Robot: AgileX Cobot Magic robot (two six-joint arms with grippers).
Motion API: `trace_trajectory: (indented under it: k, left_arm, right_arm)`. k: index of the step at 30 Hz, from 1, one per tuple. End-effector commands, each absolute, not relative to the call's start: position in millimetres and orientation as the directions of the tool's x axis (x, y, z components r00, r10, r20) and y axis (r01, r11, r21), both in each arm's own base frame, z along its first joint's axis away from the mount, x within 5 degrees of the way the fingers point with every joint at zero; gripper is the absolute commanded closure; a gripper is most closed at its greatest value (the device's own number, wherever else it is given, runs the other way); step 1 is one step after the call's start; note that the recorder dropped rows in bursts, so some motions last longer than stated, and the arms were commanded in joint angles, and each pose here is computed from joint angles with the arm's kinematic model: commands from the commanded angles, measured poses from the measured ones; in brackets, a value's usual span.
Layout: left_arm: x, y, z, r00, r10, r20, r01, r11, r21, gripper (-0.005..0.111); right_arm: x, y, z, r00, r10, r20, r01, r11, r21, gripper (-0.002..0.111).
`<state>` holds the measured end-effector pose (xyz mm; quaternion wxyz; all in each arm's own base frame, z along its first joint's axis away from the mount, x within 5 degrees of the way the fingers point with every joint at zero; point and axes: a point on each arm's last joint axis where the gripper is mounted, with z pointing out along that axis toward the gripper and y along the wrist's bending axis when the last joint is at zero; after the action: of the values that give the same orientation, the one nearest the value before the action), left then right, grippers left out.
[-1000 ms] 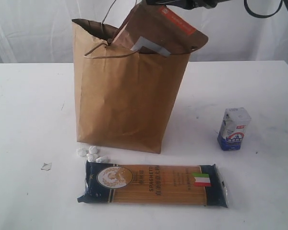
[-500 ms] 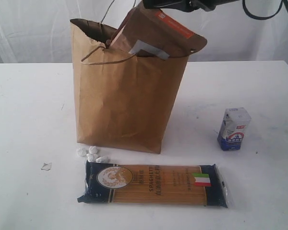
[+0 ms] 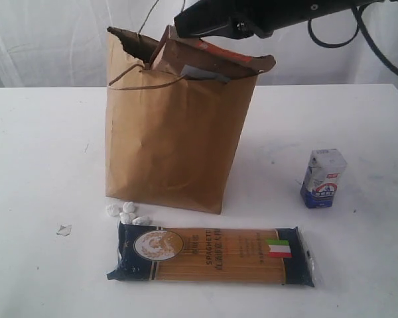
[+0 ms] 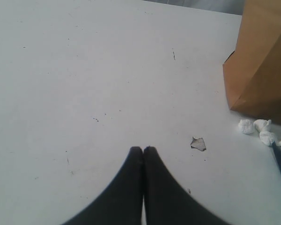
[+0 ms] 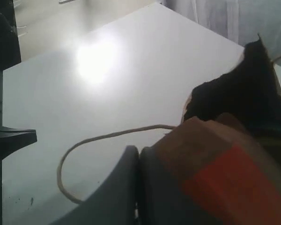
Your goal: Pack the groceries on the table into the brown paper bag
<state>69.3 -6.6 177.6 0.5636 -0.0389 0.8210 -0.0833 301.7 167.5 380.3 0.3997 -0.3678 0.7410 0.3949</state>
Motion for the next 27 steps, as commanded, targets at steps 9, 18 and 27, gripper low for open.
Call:
trace_trajectory:
  k: [9,18,27]
  left_arm:
    - [69,-7,177,-0.361,-0.159,-0.919,0.036,0.982,-0.184,0.107]
    - [69,-7,177,-0.361,-0.159,-0.919,0.036,0.982,-0.184,0.107]
    - [69,-7,177,-0.361,-0.159,-0.919,0.036,0.982,-0.184,0.107]
  right_arm:
    - [293,159,401,-0.303,-0.227,-0.926,-0.862,0.479,0.165,0.055]
    - [291,140,430,-0.130,-0.211,-0.969,-0.746,0.664,-0.045,0.055]
    - [295,121,440,-0.103,-0.238,-0.966,-0.581,0.803,-0.136,0.080]
